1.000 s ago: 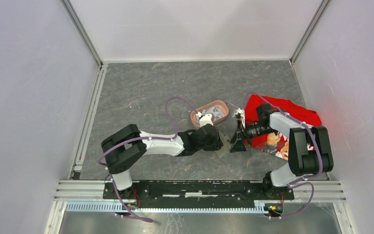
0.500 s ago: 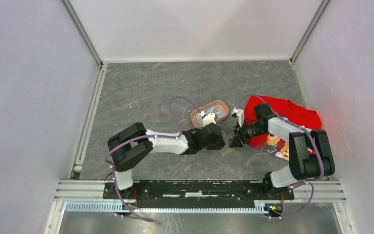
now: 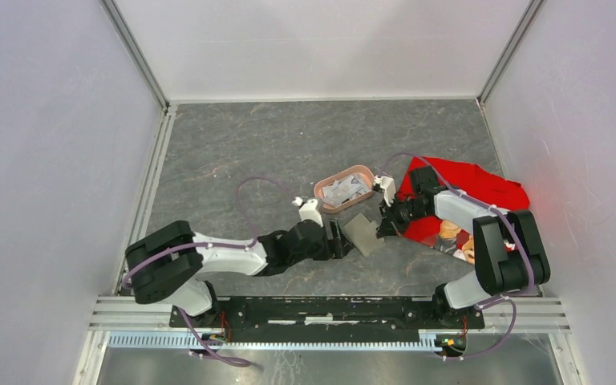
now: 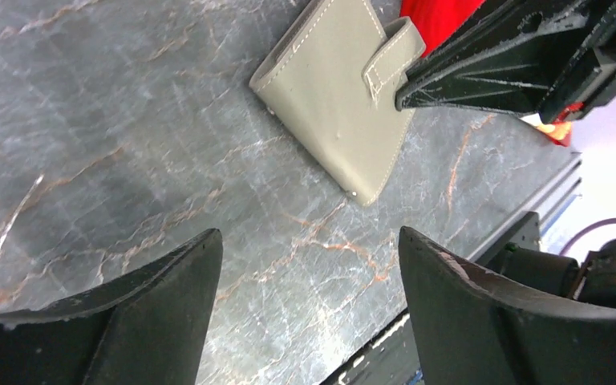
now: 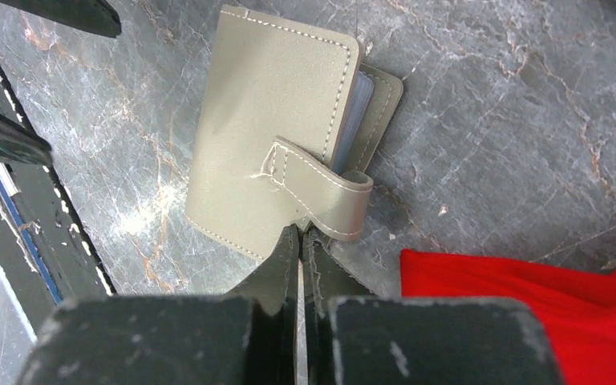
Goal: Put the credit cards into the card holder
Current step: Close the card holder at the center of the board.
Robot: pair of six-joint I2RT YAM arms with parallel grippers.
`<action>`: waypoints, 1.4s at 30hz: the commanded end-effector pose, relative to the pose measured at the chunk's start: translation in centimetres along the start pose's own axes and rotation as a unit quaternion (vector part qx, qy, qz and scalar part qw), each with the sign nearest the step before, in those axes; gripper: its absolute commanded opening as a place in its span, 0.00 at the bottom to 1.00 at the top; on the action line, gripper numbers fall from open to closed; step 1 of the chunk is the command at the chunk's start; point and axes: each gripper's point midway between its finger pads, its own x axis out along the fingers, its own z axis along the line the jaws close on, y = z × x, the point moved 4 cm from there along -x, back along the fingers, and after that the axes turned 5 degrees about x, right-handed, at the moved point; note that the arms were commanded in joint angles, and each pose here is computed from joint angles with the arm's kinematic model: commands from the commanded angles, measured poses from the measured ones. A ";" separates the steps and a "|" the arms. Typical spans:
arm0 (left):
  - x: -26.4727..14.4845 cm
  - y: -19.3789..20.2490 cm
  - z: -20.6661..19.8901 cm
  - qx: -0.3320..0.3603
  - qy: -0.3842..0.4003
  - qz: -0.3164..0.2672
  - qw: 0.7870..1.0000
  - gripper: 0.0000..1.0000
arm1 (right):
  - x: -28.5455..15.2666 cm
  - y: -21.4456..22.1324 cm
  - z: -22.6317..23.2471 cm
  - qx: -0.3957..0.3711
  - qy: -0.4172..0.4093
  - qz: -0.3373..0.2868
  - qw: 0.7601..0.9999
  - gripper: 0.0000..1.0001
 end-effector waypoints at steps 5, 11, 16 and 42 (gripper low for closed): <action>-0.2 -0.8 -1.7 -0.117 0.083 -0.050 0.988 0.90 | 0.5 1.5 -2.5 -0.019 0.071 0.064 0.995 0.00; 1.7 -0.5 -1.6 -0.154 0.088 -0.059 0.982 0.90 | 0.7 1.8 -2.6 -0.010 0.057 0.077 0.995 0.00; 3.0 -0.6 -0.2 -0.169 0.053 -0.087 0.980 0.88 | 0.7 2.1 -2.5 0.007 0.033 0.077 0.996 0.00; 6.6 0.5 -1.5 -0.098 0.161 -0.058 0.980 0.03 | -0.8 1.1 -1.0 -0.022 -0.023 0.031 0.999 0.26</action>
